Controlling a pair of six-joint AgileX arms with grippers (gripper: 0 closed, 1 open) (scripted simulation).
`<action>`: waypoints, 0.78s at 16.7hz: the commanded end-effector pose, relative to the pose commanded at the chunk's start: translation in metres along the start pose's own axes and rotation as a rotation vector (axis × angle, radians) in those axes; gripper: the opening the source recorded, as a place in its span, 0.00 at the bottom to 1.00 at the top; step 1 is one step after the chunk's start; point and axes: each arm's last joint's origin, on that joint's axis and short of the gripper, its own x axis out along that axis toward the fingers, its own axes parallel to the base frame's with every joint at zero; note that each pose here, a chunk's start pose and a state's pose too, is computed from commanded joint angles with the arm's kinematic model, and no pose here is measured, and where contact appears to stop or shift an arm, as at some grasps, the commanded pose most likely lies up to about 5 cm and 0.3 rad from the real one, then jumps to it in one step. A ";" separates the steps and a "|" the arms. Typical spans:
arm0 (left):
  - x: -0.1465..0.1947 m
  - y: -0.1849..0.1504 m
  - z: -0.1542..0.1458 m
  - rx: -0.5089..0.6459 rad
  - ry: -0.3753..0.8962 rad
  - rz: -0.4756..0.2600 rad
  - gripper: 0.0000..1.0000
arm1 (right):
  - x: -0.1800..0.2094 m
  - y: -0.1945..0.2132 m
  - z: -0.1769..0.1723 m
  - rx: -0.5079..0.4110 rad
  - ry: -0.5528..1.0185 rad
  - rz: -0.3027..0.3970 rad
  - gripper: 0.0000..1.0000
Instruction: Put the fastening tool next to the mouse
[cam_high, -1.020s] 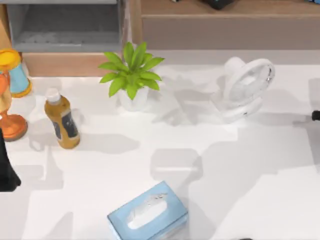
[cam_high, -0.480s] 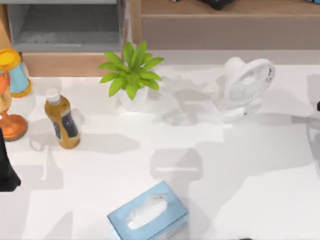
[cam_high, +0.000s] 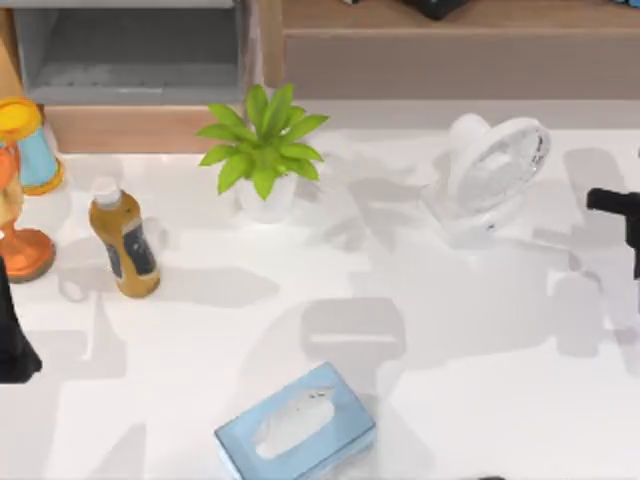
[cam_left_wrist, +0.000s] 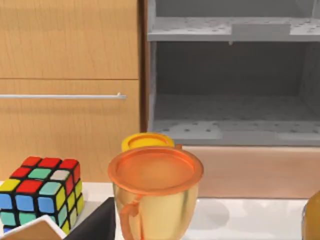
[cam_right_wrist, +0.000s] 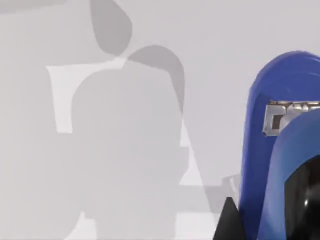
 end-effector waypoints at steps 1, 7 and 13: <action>0.000 0.000 0.000 0.000 0.000 0.000 1.00 | -0.003 0.017 -0.009 0.011 0.010 0.008 0.00; 0.000 0.000 0.000 0.000 0.000 0.000 1.00 | 0.000 0.128 -0.076 -0.095 0.022 -0.020 0.00; 0.000 0.000 0.000 0.000 0.000 0.000 1.00 | 0.018 0.174 -0.104 -0.240 -0.017 -0.054 0.00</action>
